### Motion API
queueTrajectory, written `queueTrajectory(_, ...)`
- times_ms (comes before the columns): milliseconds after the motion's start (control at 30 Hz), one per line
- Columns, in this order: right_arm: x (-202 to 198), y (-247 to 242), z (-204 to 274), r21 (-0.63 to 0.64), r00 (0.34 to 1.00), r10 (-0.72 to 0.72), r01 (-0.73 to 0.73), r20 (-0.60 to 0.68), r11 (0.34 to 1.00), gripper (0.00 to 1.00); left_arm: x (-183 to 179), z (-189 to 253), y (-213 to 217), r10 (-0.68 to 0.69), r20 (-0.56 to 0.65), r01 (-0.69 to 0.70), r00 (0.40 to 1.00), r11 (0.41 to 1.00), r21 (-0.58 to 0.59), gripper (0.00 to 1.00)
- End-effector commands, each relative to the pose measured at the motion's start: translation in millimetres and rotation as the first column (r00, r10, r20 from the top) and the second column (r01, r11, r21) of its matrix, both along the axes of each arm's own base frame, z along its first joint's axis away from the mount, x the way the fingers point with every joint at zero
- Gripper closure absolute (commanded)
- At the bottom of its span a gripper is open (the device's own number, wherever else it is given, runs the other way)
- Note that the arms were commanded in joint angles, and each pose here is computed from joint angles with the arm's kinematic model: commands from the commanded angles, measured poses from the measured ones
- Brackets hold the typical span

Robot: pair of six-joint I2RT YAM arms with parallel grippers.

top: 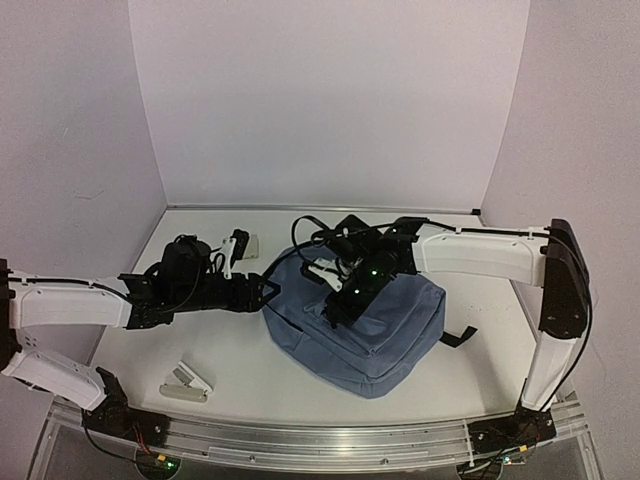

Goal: Pack the student bag
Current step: Unzip the student bag at the center of the board.

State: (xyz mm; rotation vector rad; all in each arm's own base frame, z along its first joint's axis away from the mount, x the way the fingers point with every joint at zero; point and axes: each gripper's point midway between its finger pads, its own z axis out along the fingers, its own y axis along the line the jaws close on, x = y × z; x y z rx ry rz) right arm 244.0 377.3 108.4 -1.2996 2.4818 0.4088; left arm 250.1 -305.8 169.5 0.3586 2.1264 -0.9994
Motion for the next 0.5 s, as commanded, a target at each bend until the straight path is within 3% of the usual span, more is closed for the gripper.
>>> queueTrajectory(0, 24, 6, 51, 0.096, 0.991, -0.040, 0.028, 0.128, 0.995, 1.00, 5, -6, 0, -0.018, 0.034, 0.015, 0.999, 0.998, 0.061, 0.37)
queueTrajectory(267, 28, -6, 69, 0.187, 0.997, -0.070, 0.062, 0.038, 0.980, 1.00, 9, -4, -15, -0.117, 0.154, 0.098, 0.981, 0.987, 0.125, 0.34)
queueTrajectory(467, 24, -6, 73, 0.279, 0.984, -0.094, 0.133, -0.151, 0.951, 1.00, 19, -6, -27, -0.153, 0.227, 0.115, 0.962, 0.979, 0.170, 0.34)
